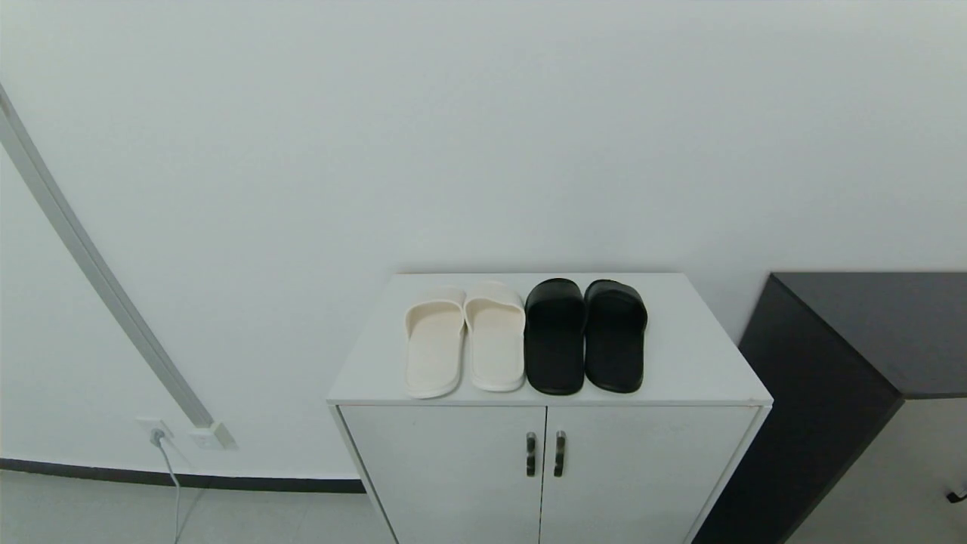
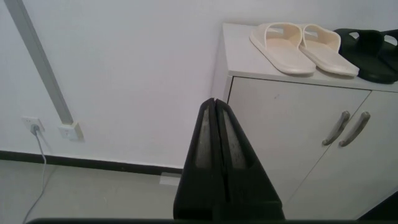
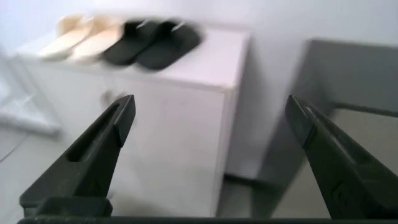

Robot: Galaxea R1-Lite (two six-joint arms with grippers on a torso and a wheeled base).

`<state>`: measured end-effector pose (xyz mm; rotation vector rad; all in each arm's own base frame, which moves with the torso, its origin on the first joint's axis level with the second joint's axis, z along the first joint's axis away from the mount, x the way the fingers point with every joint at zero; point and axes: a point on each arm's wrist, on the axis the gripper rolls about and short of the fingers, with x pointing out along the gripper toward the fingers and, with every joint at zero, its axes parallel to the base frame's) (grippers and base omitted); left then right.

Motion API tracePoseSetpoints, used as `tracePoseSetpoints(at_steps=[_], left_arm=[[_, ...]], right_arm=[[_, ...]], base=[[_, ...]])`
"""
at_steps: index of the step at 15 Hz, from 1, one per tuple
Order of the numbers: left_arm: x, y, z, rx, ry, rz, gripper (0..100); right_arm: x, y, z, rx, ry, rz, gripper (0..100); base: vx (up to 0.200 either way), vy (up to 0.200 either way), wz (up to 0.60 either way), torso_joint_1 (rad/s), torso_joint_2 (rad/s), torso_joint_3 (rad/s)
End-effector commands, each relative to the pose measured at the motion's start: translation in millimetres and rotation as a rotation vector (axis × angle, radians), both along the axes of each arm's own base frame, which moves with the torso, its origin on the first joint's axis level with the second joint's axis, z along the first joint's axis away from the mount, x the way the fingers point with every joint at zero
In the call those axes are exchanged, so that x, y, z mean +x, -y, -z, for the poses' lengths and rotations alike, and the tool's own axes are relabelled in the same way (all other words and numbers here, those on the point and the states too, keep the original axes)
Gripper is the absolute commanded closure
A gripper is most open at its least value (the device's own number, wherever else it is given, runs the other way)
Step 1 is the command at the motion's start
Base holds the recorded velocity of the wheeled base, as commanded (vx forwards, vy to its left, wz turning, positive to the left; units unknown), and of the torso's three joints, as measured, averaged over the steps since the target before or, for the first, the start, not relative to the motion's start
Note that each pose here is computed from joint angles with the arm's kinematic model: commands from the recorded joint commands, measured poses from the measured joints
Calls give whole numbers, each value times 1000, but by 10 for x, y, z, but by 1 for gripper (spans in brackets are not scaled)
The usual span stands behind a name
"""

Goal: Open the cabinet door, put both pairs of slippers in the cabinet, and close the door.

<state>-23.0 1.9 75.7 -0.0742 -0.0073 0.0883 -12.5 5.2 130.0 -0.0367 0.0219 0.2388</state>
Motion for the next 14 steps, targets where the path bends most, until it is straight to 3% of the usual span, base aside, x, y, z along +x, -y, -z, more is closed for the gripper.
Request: tracePoseSetpoints(at_steps=[1,4,7,10,14], left_arm=[[1,0,-1,0,-1,0,100],[1,2,-1,2,-1,7,100],[2,11,-1,5,-1,50,100],[2,11,-1,4,-1,50,100],[2,11,-5,-1,-1,50,100]], right_arm=[[289,-29,39,10,-220,-136,0],[607,-85,-140,45,-298,-244,0],[1033,-307,-312,53,-344,-379,0],[1365,-738,-415,100,-368,-417,0],[1782,-1334,-544,59,-335,-332,0]], base=[[0,0,0,0,0,0],[0,0,0,0,0,0],[0,0,0,0,0,0],[0,0,0,0,0,0],[0,0,0,0,0,0]])
